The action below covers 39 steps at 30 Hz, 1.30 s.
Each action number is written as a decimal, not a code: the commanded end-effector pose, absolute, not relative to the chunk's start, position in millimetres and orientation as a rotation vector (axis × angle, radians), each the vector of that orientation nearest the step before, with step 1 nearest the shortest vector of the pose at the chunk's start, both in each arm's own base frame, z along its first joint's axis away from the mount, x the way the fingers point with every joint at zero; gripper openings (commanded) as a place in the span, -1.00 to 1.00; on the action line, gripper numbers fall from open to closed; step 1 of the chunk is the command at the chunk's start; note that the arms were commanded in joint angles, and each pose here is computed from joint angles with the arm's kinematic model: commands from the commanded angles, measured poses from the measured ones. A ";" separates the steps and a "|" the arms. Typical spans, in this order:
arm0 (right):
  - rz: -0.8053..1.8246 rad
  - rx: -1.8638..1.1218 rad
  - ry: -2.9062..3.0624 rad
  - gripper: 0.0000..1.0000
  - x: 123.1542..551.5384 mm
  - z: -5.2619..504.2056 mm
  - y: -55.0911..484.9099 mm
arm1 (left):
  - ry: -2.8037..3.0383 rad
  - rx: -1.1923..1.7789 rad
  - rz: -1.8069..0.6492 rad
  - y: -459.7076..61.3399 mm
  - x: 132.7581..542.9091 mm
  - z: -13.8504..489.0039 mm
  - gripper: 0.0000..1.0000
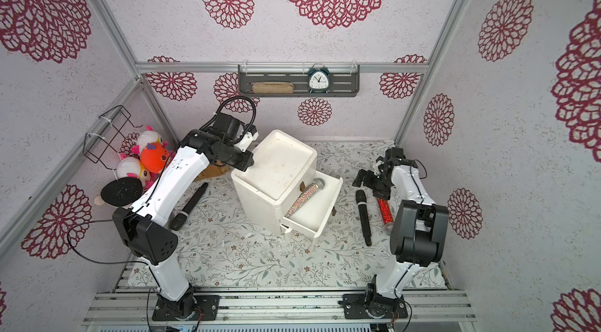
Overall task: Take the microphone out of the drawer
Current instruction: Pick up the microphone from the drawer.
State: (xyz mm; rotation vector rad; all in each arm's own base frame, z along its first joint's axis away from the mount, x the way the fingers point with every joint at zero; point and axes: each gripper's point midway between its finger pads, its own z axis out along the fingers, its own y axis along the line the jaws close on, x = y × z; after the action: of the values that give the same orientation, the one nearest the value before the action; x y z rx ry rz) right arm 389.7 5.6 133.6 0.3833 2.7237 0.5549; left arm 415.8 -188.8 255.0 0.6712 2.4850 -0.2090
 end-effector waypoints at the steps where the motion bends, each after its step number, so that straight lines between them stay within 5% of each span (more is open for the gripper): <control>1: 0.743 0.342 2.561 0.98 403.6 178.1 27.1 | 2.531 0.688 -0.194 -184.5 410.4 243.0 -1.00; 11: 0.730 0.405 2.639 0.96 386.5 222.7 80.9 | 2.526 0.686 -0.197 -185.0 410.6 245.2 -1.00; 19: 0.710 0.503 2.560 0.77 379.6 254.8 132.0 | 2.516 0.684 -0.184 -182.7 409.3 249.6 -1.00; 21: 0.700 0.501 2.531 0.95 378.3 259.8 142.7 | 2.516 0.685 -0.184 -182.4 409.2 249.3 -1.00; 39: 0.587 0.878 2.570 0.97 342.6 206.8 183.4 | 2.514 0.680 -0.181 -181.6 408.5 249.3 -1.00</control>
State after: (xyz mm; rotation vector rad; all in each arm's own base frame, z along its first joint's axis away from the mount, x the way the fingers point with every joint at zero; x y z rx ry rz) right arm 341.1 181.0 194.4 0.8033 2.6410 0.5300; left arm 415.9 -188.6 255.1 0.6698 2.4846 -0.2084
